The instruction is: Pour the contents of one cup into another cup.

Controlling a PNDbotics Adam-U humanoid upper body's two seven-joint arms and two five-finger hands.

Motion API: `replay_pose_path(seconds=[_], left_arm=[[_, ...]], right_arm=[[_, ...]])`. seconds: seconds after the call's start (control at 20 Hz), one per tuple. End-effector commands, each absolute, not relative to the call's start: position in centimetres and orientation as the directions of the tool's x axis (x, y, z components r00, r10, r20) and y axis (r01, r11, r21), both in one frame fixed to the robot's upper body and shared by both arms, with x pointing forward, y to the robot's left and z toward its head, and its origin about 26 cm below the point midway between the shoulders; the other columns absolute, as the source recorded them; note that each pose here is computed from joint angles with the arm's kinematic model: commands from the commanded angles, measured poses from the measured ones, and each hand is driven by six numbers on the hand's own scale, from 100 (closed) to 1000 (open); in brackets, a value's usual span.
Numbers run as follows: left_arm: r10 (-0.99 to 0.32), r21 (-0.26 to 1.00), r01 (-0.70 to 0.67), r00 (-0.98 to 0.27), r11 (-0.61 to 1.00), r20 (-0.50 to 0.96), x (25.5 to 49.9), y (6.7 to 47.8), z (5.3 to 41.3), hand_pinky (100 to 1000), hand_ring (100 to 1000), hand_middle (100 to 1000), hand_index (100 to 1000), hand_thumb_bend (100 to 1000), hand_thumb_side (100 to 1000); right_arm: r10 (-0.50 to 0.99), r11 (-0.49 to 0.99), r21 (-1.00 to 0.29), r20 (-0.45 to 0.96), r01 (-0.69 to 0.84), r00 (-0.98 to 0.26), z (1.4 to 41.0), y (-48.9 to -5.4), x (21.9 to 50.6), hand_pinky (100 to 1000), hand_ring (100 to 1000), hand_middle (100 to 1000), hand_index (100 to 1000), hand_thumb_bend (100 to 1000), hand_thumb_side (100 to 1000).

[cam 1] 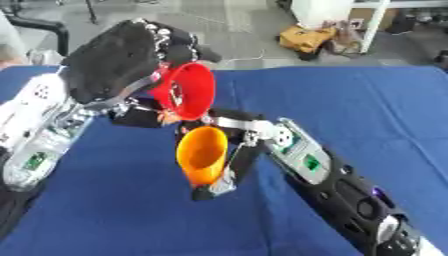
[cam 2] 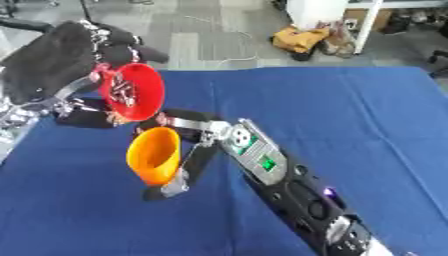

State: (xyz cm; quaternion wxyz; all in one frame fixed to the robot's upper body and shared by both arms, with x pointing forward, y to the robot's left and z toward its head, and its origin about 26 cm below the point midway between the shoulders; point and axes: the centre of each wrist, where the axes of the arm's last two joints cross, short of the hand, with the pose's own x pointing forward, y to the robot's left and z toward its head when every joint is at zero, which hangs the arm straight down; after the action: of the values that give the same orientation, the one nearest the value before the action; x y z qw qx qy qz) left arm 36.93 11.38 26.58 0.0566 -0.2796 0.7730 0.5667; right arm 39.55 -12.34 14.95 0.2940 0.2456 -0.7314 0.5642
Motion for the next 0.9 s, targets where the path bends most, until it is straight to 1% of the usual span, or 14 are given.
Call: replay_pose_path(seconds=[0.05,0.9], left_arm=[[-0.361,0.821,-0.542,-0.812,0.180,-0.458,36.67,11.85,27.66,177,340,366,822,470,100],[-0.347,0.767,-0.627,-0.756,0.138,-0.555,35.74,11.77,28.57,225,354,366,825,506,100]], right_arm=[[-0.042,0.252,-0.696,0.686,-0.672,-0.726,16.28,-12.50,39.54,223,416,289,444,274,155],[-0.041,0.250,-0.695,0.687,-0.674,-0.725,16.26,-12.63,39.60,217,418,287,440,275,155]])
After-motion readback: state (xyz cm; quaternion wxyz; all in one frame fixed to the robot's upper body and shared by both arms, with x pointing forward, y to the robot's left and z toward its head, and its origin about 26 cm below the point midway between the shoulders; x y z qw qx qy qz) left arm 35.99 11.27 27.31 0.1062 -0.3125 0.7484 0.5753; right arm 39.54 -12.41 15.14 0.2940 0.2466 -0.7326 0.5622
